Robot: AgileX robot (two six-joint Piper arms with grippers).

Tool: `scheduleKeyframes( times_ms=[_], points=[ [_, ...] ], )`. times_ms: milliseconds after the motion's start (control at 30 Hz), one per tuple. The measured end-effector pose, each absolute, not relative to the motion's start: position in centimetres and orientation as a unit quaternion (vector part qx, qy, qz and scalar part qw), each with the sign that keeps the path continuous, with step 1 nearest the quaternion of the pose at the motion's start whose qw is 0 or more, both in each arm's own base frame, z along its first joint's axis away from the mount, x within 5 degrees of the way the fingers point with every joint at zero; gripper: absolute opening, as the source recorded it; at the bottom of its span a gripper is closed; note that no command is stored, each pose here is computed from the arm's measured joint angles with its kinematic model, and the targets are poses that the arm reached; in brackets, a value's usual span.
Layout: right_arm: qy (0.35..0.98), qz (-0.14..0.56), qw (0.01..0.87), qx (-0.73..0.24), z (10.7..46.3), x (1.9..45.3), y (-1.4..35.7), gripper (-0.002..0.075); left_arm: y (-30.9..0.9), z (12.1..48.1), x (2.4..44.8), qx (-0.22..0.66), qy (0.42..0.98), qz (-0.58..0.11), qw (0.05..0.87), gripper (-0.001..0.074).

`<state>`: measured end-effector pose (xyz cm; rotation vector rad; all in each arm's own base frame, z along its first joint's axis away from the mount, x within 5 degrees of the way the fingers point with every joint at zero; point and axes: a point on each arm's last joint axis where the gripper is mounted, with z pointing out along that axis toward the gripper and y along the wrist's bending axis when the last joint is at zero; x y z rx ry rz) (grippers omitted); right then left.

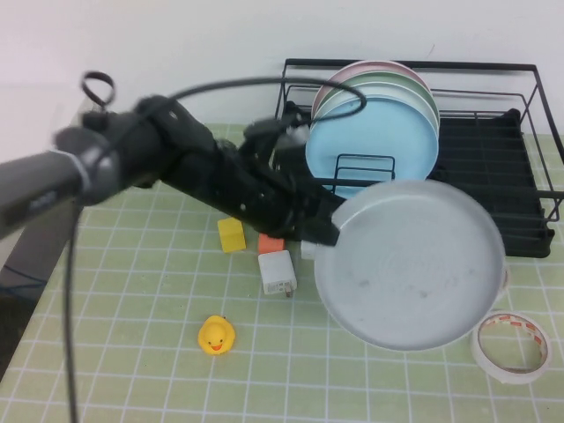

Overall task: Place plate on rack
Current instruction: Hand over the plate

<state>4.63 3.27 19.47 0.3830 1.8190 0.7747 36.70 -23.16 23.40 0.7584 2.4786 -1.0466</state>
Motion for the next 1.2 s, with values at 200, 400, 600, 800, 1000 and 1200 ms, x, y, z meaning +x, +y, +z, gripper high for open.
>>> scheduleKeyframes(
  times_ms=[200,400,600,800,1000,1200],
  points=[
    [0.767,0.311,0.545,0.130,23.4,5.4,3.3,0.0424,-21.3,28.9,32.7,0.303,0.839,-0.373,0.256,0.0003],
    [0.779,0.295,0.551,0.048,27.4,8.5,3.7,0.0442,-19.0,30.7,28.9,0.294,0.830,-0.352,0.317,0.0003],
    [0.762,0.313,0.559,-0.098,31.5,13.2,4.8,0.0444,-17.6,30.2,26.5,0.267,0.820,-0.354,0.362,0.0003],
    [0.750,0.342,0.526,-0.209,32.2,18.6,5.6,0.0445,-17.0,30.7,25.1,0.267,0.796,-0.370,0.398,0.0003],
    [0.742,0.412,0.463,-0.254,31.1,23.0,6.3,0.0445,-16.8,31.2,25.0,0.262,0.789,-0.365,0.419,0.0003],
    [0.736,0.445,0.424,-0.285,30.1,24.3,8.0,0.0445,-16.6,31.2,25.3,0.248,0.792,-0.353,0.431,0.0003]
  ],
)
